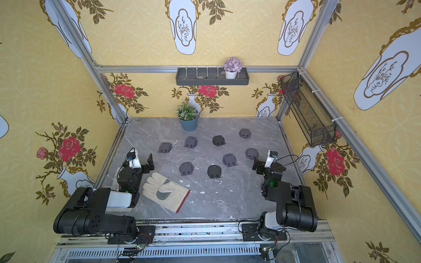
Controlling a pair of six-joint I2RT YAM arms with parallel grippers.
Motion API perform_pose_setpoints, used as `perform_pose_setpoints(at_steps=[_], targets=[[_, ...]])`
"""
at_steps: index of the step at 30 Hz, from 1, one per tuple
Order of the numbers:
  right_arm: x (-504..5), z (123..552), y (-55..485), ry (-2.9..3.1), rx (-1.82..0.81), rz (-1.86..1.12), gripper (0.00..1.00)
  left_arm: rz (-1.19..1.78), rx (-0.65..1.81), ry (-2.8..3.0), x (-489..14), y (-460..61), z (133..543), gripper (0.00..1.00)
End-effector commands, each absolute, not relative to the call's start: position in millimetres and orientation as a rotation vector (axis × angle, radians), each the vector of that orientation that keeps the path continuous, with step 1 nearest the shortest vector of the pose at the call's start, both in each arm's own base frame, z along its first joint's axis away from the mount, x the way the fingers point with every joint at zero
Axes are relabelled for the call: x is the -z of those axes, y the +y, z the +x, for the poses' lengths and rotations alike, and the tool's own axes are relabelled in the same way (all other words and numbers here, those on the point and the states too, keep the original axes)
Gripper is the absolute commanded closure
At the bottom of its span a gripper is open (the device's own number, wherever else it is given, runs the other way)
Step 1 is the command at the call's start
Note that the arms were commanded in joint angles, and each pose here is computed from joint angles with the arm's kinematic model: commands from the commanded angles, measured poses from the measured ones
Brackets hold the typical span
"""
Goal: Open the phone stand
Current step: Pick up the phone stand at the center of the board.
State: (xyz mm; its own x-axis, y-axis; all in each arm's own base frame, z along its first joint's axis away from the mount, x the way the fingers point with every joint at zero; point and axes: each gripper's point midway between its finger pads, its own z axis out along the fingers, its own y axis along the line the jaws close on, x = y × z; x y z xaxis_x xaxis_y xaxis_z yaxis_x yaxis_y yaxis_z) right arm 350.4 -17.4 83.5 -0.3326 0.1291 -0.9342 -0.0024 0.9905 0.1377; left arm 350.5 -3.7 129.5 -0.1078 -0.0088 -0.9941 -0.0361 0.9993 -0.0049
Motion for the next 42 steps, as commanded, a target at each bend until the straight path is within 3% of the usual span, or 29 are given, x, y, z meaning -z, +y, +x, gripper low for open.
perform_pose_setpoints(at_steps=[1, 17, 25, 35, 42], targets=[[-85, 352, -18, 1.904, -0.130, 0.092, 0.02, -0.027, -0.020, 1.662, -133, -5, 351, 0.01], [-87, 353, -18, 1.898, -0.097, 0.099, 0.02, -0.030, -0.023, 1.659, -134, -4, 351, 0.01], [-95, 374, -24, 2.022, -0.002, 0.167, 0.02, -0.014, -0.022, 1.737, -157, -7, 370, 0.01], [-118, 402, 71, 2.293, -0.220, -0.026, 0.02, 0.079, 0.034, 1.901, -167, -52, 380, 0.01], [-112, 394, 132, 2.503, -0.391, -0.100, 0.02, 0.067, 0.186, 2.018, -165, -95, 359, 0.01]])
